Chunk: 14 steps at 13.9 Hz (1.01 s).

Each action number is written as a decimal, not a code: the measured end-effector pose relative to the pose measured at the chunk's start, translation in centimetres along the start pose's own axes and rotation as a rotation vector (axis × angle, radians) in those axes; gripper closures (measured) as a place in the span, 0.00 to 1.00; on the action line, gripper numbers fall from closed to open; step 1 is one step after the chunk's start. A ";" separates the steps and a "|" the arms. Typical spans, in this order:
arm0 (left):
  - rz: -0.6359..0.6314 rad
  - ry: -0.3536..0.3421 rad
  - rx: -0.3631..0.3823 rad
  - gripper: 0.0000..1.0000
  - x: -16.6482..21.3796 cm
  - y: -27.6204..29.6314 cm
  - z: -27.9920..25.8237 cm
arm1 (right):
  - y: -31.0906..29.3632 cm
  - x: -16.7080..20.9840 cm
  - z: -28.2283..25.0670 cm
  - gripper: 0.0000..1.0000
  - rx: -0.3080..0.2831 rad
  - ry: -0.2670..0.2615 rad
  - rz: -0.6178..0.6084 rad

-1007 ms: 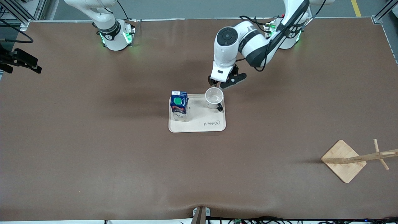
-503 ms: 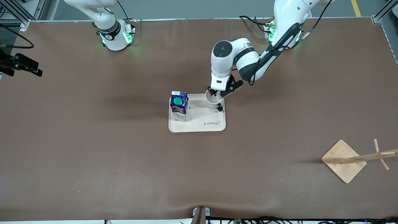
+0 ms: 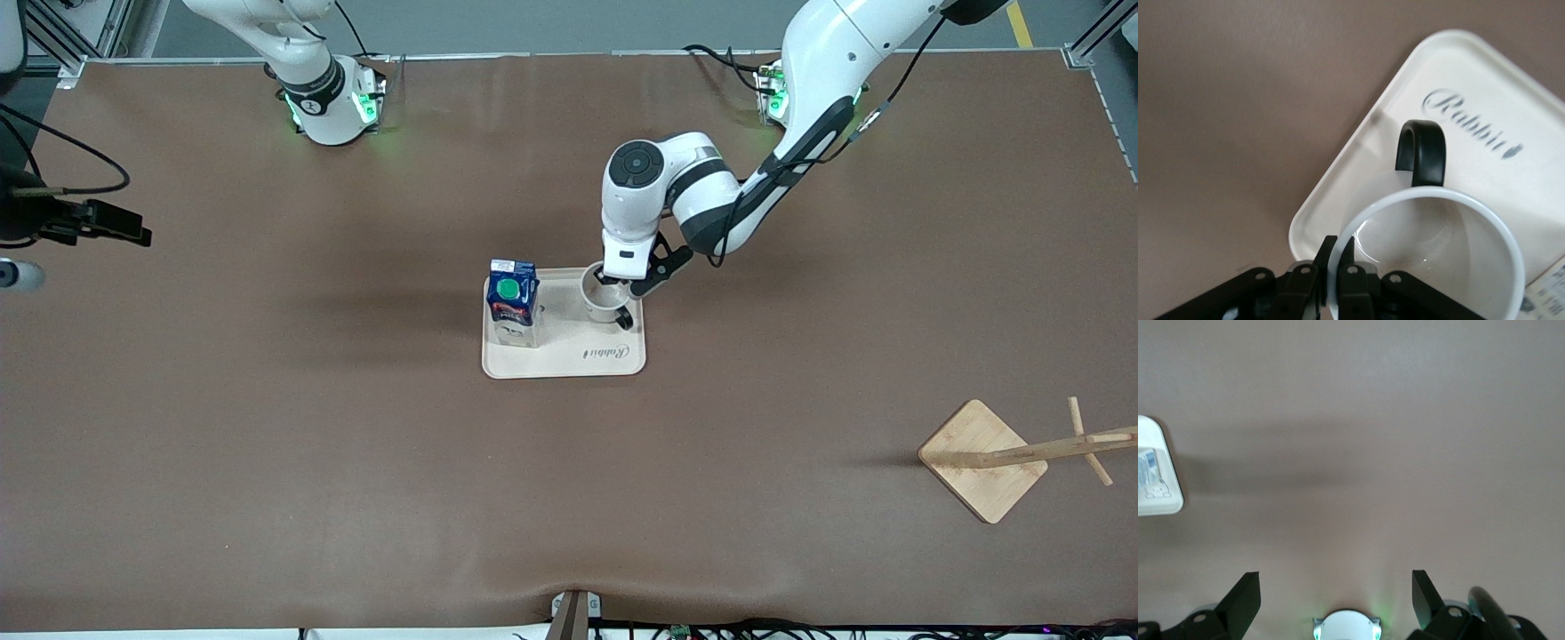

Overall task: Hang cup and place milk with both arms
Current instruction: 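Lower the left gripper and grasp the white mug by its rim, then carry the mug toward the wooden stand while the right gripper grasps the milk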

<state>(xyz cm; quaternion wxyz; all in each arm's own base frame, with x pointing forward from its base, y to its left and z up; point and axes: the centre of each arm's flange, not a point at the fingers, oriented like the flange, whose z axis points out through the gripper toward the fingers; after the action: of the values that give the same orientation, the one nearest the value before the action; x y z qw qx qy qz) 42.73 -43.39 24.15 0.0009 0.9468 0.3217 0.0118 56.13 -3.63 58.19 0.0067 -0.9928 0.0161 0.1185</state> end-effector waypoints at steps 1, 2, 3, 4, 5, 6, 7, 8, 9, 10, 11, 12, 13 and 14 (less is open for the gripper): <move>-0.004 0.011 -0.013 0.94 1.1 0.4 -0.7 | -0.1 0.1 0.3 0.00 0.002 -0.013 -0.002; -0.001 0.027 -0.020 0.94 2.6 0.8 -1.7 | -0.4 0.1 0.3 0.00 0.015 -0.017 -0.007; 0.008 0.048 -0.016 0.94 4.5 1.1 -2.9 | -1.0 0.0 0.4 0.00 0.049 -0.024 -0.015; 0.022 0.073 -0.010 0.94 6.5 1.4 -4.6 | -1.9 -0.1 0.4 0.00 0.094 -0.031 -0.015; 0.035 0.098 -0.003 0.94 8.6 1.8 -6.6 | -2.8 -0.1 0.4 0.00 0.129 -0.036 -0.006; 0.046 0.123 0.000 0.94 10.7 2.2 -8.8 | -4.1 -0.1 0.4 0.00 0.147 -0.040 -0.001; 0.057 0.144 0.000 0.94 12.7 2.4 -11.0 | -6.1 -0.2 0.5 0.00 0.150 -0.044 -0.005; 0.077 0.162 -0.002 0.94 14.9 2.4 -12.9 | -8.8 -0.2 0.6 0.00 0.141 -0.043 -0.005; 0.108 0.177 -0.001 0.94 17.4 1.9 -14.4 | -12.2 -0.2 0.9 0.00 0.129 -0.032 0.006; 0.149 0.190 0.006 0.94 20.0 1.0 -15.5 | -15.7 -0.1 1.3 0.00 0.119 -0.016 0.015; 0.198 0.200 0.019 0.94 22.7 -0.3 -16.4 | -19.3 0.0 2.1 0.00 0.111 -0.001 0.017; 0.251 0.205 0.041 0.94 25.3 -1.8 -16.9 | -22.6 0.1 3.2 0.00 0.104 0.008 0.021; 0.305 0.209 0.064 0.94 27.7 -3.4 -17.5 | -25.7 0.2 4.6 0.00 0.097 0.011 0.032; 0.356 0.213 0.084 0.94 29.9 -5.0 -18.1 | -28.5 0.3 6.2 0.00 0.090 0.012 0.035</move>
<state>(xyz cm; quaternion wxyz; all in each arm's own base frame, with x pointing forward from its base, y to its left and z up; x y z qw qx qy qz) 63.00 -21.35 42.84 -0.0744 0.9813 0.1481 0.0982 55.96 24.98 52.41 0.0491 -0.9917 0.0391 0.1118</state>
